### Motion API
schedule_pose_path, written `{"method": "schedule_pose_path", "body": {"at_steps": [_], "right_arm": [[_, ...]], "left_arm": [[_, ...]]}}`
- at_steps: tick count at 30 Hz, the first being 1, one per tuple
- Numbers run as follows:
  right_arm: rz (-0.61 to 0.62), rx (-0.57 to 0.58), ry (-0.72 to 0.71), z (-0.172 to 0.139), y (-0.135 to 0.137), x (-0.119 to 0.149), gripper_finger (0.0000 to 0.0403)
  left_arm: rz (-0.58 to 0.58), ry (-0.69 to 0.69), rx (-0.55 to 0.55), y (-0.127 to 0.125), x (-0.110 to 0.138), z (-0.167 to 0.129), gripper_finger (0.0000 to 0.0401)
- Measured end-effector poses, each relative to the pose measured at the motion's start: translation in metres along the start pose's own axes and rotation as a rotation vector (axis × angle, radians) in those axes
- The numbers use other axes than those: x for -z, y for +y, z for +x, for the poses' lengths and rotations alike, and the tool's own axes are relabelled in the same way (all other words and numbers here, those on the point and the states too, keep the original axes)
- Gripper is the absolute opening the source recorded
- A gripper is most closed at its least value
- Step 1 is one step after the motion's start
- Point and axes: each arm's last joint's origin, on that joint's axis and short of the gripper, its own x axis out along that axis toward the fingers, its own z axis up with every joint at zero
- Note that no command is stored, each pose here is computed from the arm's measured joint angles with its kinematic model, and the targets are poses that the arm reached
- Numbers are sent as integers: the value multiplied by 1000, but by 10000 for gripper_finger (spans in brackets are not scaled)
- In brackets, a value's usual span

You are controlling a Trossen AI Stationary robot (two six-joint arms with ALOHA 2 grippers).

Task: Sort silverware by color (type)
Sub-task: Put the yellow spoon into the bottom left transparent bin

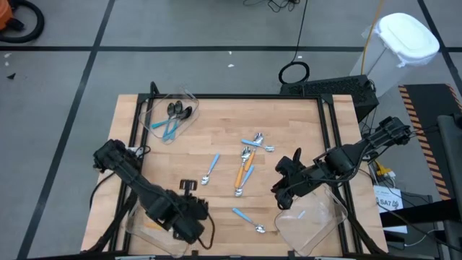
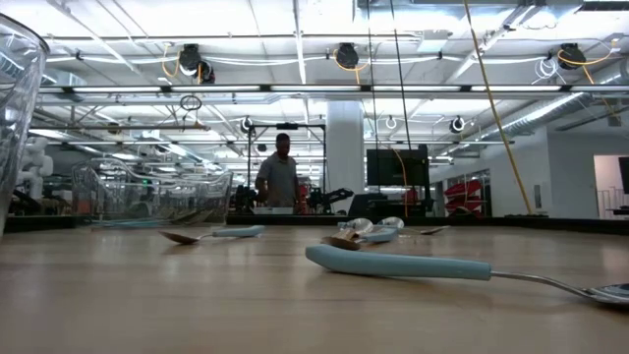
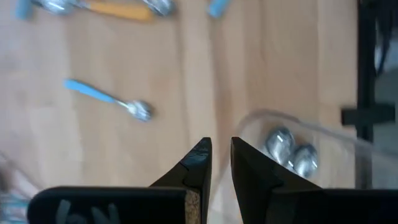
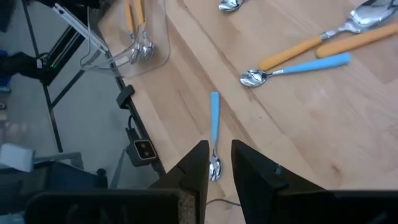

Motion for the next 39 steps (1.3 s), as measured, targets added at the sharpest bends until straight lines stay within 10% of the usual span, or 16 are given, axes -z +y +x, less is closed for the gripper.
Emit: {"method": "schedule_pose_path", "body": {"at_steps": [14, 22, 28, 39], "right_arm": [[-51, 57, 98, -14, -15, 3, 66], [-160, 96, 127, -35, -28, 10, 66], [-295, 166, 116, -55, -46, 10, 66], [-517, 183, 55, -88, -69, 11, 66]], "left_arm": [[-322, -335, -33, 69, -59, -26, 62], [-698, -470, -11, 116, -91, -11, 62], [-980, -462, -15, 147, -102, 8, 63], [-1156, -343, 11, 161, -117, 55, 63]]}}
